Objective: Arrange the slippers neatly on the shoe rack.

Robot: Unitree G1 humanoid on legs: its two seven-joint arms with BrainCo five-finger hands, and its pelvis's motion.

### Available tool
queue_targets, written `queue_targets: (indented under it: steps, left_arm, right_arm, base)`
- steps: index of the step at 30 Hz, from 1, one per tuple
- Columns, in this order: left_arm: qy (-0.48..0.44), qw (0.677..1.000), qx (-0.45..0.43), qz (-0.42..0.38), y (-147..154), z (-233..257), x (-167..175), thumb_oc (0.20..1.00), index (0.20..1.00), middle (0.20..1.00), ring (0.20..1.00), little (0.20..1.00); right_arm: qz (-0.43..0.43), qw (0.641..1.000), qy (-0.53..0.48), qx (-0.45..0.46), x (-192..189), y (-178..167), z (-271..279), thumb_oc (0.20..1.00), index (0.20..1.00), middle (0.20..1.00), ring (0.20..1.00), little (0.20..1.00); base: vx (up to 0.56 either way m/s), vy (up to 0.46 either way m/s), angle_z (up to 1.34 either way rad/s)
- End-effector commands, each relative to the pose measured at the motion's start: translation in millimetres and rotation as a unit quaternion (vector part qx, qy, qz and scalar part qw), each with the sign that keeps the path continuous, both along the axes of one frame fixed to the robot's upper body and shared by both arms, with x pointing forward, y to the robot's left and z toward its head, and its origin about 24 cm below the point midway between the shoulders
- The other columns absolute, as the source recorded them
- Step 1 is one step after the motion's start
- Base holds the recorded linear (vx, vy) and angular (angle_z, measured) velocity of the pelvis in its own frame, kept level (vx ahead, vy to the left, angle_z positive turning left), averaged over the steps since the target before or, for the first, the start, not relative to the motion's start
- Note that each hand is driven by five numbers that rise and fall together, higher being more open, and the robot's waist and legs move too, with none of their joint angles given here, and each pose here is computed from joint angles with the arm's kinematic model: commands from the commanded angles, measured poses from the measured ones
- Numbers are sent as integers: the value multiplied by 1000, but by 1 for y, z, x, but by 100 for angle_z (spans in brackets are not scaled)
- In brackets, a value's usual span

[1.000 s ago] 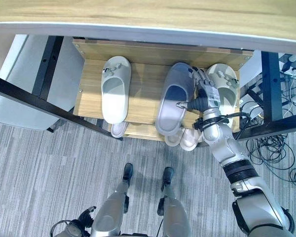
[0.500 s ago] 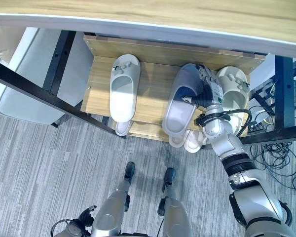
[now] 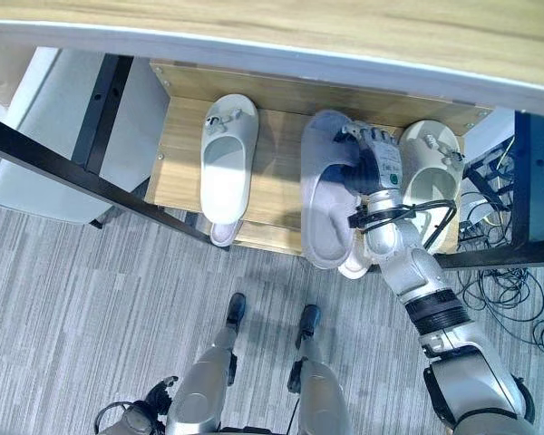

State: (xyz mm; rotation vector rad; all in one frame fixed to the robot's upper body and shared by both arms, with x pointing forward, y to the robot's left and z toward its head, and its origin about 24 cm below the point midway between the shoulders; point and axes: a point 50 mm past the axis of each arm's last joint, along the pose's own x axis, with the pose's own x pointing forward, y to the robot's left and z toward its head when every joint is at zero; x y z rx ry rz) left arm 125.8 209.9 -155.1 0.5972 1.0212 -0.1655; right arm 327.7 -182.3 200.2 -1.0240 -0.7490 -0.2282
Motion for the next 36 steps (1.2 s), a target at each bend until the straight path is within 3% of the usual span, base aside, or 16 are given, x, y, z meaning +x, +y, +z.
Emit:
queue_targets:
  steps: [1,5,8,9,14,17,24,29,36]
  left_arm:
    - [-10,1000,4,-8,-7,0,6,1000,1000,1000,1000,1000]
    - [-10,1000,9,15,-1,0,3,1000,1000,1000,1000,1000]
    - [-16,997,6,77,11,1,0,1000,1000,1000,1000,1000]
    - [-27,989,9,144,25,4,-1,1000,1000,1000,1000,1000]
    - [-82,956,27,282,65,18,3,1000,1000,1000,1000,1000]
    - [-118,938,48,321,85,28,6,1000,1000,1000,1000,1000]
    - [-119,936,52,327,77,24,3,1000,1000,1000,1000,1000]
    - [-89,939,63,326,75,18,-13,1000,1000,1000,1000,1000]
    - [-88,960,66,257,65,18,-2,1000,1000,1000,1000,1000]
  right_arm:
    - [98,986,-130,-25,-43,25,39,200,200,200,200,200]
    - [177,973,-133,-60,-80,43,31,200,200,200,200,200]
    - [230,969,-65,-64,-100,49,6,200,200,200,200,200]
    - [249,966,3,-70,-105,51,-18,200,200,200,200,200]
    - [252,951,154,-92,-113,46,-75,200,200,200,200,200]
    - [233,948,190,-102,-114,37,-91,200,200,200,200,200]
    - [157,959,225,-67,-106,9,-114,200,200,200,200,200]
    - [134,953,261,-78,-104,9,-135,200,200,200,200,200]
    - [78,937,330,-79,-94,6,-177,200,200,200,200,200]
  base:
    - [0,0,0]
    - [0,0,0]
    - [1,-3,-1]
    - [0,0,0]
    - [0,0,0]
    - [16,-25,9]
    - [-48,-43,47]
    - [30,131,31]
    - [49,96,12]
